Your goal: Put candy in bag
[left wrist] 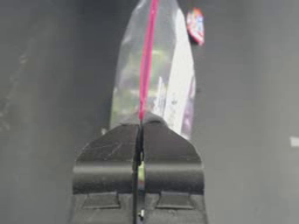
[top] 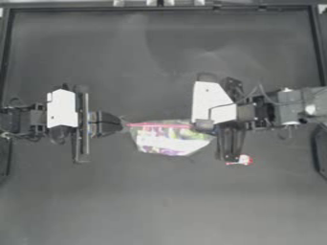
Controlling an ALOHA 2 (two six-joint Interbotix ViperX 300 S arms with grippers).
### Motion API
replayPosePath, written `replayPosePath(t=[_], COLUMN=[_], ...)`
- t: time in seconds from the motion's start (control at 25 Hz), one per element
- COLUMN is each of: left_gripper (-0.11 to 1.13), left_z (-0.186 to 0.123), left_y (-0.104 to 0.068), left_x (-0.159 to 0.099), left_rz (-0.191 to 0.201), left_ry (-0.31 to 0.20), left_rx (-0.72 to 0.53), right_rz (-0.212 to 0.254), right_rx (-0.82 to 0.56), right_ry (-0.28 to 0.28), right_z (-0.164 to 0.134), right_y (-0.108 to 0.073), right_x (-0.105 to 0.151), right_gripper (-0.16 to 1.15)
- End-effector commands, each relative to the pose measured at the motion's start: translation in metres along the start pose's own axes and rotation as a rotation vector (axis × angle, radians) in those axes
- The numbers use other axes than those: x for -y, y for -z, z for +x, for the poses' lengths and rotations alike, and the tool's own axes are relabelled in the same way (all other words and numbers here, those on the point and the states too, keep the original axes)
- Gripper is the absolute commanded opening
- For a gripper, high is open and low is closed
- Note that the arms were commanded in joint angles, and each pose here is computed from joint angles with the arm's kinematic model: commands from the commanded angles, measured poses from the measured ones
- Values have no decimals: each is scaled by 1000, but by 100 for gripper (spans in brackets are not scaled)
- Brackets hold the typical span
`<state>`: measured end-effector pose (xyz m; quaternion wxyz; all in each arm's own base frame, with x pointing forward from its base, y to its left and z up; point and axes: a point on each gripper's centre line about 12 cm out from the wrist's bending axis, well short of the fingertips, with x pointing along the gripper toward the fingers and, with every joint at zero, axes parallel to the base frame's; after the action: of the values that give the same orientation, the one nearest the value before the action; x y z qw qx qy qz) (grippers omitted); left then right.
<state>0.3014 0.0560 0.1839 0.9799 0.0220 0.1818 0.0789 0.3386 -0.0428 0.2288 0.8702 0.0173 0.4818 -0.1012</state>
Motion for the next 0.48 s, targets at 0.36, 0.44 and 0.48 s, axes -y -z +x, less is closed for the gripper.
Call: replayPosePath(t=[0.36, 0.44, 0.48], left_gripper=[2, 2, 2], left_z=[-8, -8, -8], left_y=[-3, -3, -3], left_x=[-2, -2, -3], left_rz=[-2, -2, -4], left_ry=[-8, -8, -10], left_rx=[19, 21, 21], right_rz=[68, 77, 81], right_rx=[20, 19, 16], right_ry=[35, 37, 39], right_z=[-21, -22, -22], right_y=[23, 26, 28], right_x=[8, 9, 10], right_gripper=[18, 18, 18])
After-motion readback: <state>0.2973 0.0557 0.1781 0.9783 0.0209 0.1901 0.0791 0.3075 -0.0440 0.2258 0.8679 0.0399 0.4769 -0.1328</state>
